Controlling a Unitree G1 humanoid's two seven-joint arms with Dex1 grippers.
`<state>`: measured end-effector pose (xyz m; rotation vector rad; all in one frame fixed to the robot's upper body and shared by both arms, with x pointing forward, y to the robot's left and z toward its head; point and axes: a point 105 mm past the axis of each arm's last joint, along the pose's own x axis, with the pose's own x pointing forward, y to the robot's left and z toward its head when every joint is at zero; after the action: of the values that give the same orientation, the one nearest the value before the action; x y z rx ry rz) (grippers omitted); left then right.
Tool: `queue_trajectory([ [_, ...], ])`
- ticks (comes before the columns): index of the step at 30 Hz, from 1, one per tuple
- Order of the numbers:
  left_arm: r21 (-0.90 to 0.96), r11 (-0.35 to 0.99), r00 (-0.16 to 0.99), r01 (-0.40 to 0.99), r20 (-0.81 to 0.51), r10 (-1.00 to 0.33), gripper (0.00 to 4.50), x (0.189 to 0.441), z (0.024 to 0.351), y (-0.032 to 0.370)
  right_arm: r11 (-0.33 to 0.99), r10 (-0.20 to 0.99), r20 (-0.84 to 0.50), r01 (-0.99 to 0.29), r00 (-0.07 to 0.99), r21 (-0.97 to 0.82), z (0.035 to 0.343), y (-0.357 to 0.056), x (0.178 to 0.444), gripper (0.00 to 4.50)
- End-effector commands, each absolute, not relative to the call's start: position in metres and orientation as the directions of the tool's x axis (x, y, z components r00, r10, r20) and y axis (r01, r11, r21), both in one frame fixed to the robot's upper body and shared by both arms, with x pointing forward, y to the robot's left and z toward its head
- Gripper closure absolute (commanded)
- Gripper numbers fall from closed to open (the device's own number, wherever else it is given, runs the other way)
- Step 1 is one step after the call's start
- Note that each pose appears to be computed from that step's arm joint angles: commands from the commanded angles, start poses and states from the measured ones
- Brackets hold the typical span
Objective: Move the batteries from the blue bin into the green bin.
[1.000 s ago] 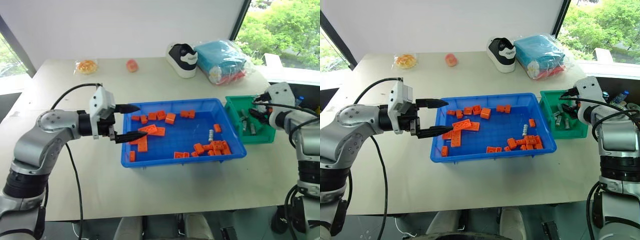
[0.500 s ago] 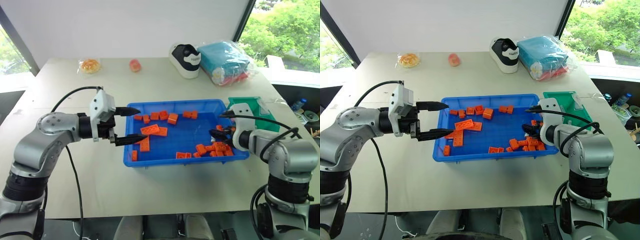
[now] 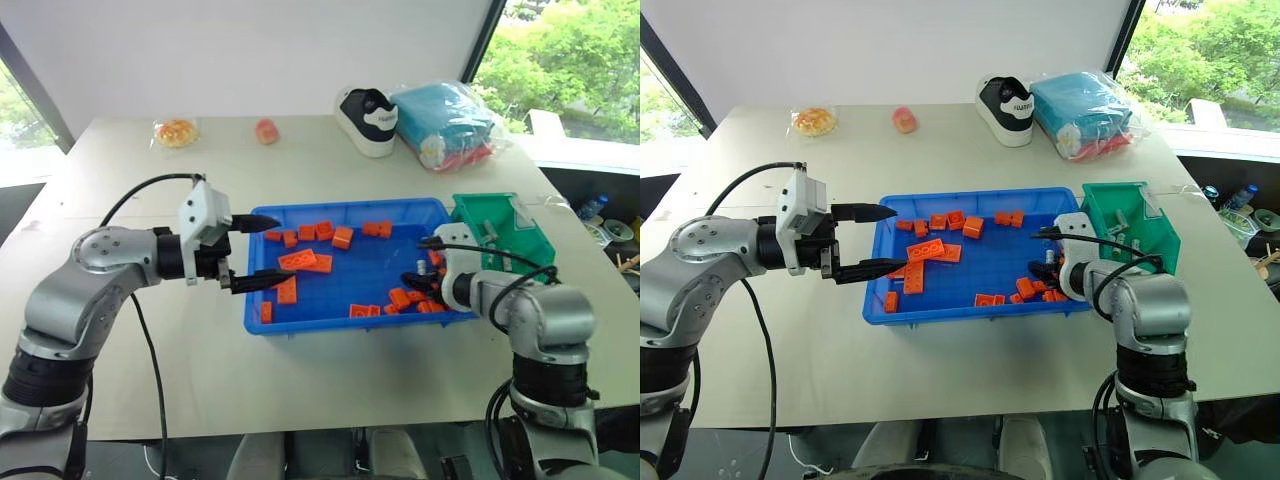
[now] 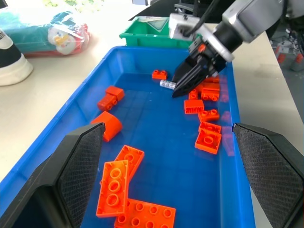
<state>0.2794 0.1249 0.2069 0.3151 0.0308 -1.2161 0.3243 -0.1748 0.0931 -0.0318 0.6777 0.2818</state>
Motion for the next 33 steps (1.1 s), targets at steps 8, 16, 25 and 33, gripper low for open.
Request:
queue_trajectory([
  [8,0.285,0.312,0.364,0.906,-0.15,-0.919,0.0,0.277,0.223,0.125,0.919,0.342,-0.519,-0.393,0.783,0.013,0.108,-0.152,0.341,4.43],
  [16,0.275,0.308,0.358,0.911,-0.154,-0.921,0.0,0.28,0.22,0.125,0.985,0.049,-0.265,-0.091,0.963,-0.149,0.215,-0.26,0.367,4.43],
  [25,0.266,0.291,0.336,0.919,-0.143,-0.931,0.0,0.285,0.222,0.121,0.973,0.046,-0.306,-0.112,0.951,-0.202,0.195,-0.28,0.365,1.89],
  [33,0.253,0.297,0.337,0.921,-0.134,-0.932,0.0,0.286,0.23,0.128,0.734,0.41,-0.265,-0.488,0.873,-0.473,0.23,-0.259,0.334,0.86],
])
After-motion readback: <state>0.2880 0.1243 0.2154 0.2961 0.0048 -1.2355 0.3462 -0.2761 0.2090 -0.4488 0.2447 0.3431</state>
